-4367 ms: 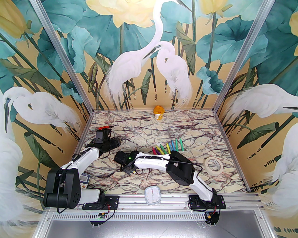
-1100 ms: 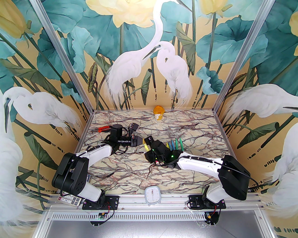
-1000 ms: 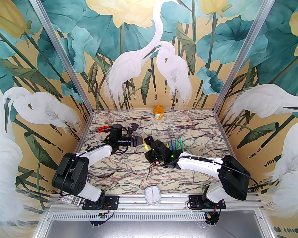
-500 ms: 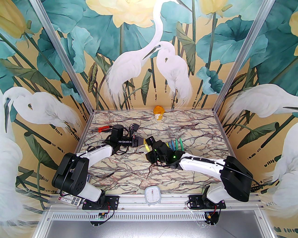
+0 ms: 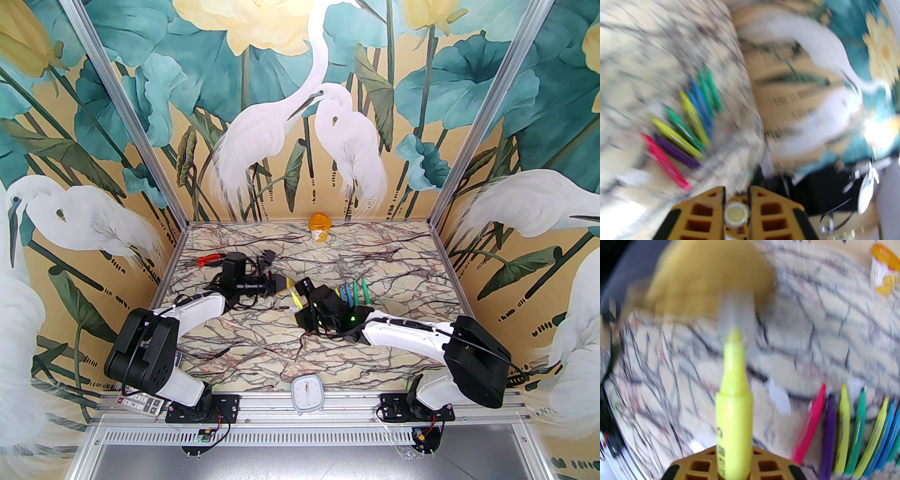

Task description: Open the pen caps

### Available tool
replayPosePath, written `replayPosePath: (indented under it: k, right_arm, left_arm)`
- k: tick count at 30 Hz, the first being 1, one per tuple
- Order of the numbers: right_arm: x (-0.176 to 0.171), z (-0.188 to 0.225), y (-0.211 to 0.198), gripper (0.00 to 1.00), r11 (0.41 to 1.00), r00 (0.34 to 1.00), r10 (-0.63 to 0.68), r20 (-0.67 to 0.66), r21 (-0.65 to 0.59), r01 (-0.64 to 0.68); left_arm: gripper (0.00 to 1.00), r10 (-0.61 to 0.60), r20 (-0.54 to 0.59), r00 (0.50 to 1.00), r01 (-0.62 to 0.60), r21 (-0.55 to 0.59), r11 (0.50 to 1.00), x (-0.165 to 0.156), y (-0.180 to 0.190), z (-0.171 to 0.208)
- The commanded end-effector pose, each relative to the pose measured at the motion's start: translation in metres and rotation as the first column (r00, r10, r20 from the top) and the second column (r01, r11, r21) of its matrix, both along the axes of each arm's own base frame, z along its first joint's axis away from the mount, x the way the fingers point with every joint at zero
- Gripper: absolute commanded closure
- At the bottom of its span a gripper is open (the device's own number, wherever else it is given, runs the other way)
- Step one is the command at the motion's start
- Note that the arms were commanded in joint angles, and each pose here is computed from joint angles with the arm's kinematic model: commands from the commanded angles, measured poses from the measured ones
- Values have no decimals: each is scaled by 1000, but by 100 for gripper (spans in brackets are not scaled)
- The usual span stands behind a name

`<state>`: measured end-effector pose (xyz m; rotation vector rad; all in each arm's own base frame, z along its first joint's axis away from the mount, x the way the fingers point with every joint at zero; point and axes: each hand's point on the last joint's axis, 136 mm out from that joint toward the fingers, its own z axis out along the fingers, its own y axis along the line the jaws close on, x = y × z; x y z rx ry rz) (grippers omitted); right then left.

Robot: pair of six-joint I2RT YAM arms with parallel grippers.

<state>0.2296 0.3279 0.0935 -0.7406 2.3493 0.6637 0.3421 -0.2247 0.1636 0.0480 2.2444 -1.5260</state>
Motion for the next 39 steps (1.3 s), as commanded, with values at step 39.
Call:
replayPosePath:
  k: [39]
  right_arm:
    - [55, -47, -4, 99, 916, 932, -361, -31, -198, 349]
  left_arm:
    - [91, 15, -183, 983, 118, 696, 708, -17, 24, -117]
